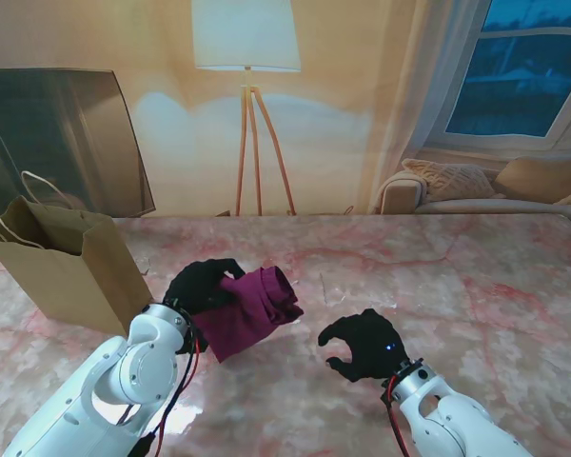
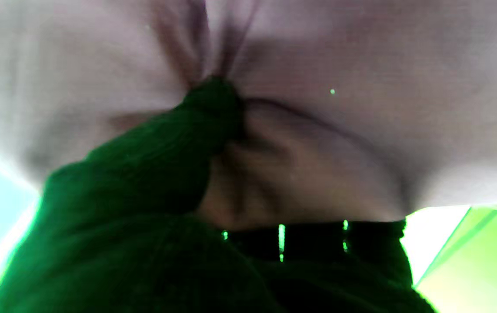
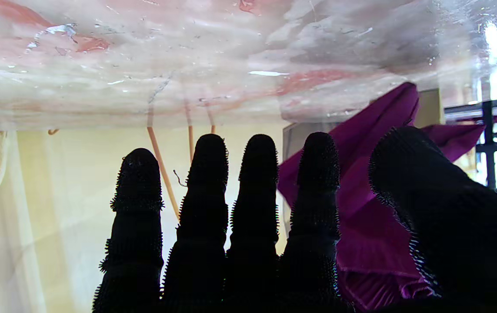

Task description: Fold the socks and the shorts into the kraft paper bag

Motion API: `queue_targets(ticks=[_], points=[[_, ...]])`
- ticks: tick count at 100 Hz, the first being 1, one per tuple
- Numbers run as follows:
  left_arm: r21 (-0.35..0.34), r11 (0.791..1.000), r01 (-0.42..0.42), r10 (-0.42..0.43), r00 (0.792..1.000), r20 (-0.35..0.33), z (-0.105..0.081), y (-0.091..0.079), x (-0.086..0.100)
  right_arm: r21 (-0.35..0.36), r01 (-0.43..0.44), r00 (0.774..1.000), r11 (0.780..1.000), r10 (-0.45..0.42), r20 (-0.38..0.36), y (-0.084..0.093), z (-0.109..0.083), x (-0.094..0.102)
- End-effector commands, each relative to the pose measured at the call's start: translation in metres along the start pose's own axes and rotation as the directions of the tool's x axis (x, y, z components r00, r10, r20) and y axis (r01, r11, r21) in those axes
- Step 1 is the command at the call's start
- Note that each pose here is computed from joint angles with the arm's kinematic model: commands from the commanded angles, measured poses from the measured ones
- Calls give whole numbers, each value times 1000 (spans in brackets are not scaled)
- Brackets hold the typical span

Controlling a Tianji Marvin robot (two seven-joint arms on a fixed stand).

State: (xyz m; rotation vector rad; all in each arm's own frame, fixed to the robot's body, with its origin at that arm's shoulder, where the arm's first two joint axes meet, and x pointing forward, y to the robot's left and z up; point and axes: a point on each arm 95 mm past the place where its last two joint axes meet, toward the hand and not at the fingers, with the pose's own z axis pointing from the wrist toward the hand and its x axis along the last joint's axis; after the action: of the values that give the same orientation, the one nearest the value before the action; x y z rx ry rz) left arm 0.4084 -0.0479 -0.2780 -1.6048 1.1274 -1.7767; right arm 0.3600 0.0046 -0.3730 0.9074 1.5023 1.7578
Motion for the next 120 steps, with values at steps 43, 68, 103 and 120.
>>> queue_targets(ticks=[43,68,103,120], points=[[240,966,95,-95,995,-10,1,-83,33,-10,9,1000,1000,-9,18,9,0,-1],[323,937,130,-139,990,3,-5,-117,39,-19,15,999,1000,-14,29,19,2,-5],[412,893,183,-210,977,21,-18,-159,41,-24,11,999,1000,-10,31,19,4,-4],[474,859,190,-235,971,35,-24,-189,39,-23,7,1000,1000,-6,30,17,5,-4]])
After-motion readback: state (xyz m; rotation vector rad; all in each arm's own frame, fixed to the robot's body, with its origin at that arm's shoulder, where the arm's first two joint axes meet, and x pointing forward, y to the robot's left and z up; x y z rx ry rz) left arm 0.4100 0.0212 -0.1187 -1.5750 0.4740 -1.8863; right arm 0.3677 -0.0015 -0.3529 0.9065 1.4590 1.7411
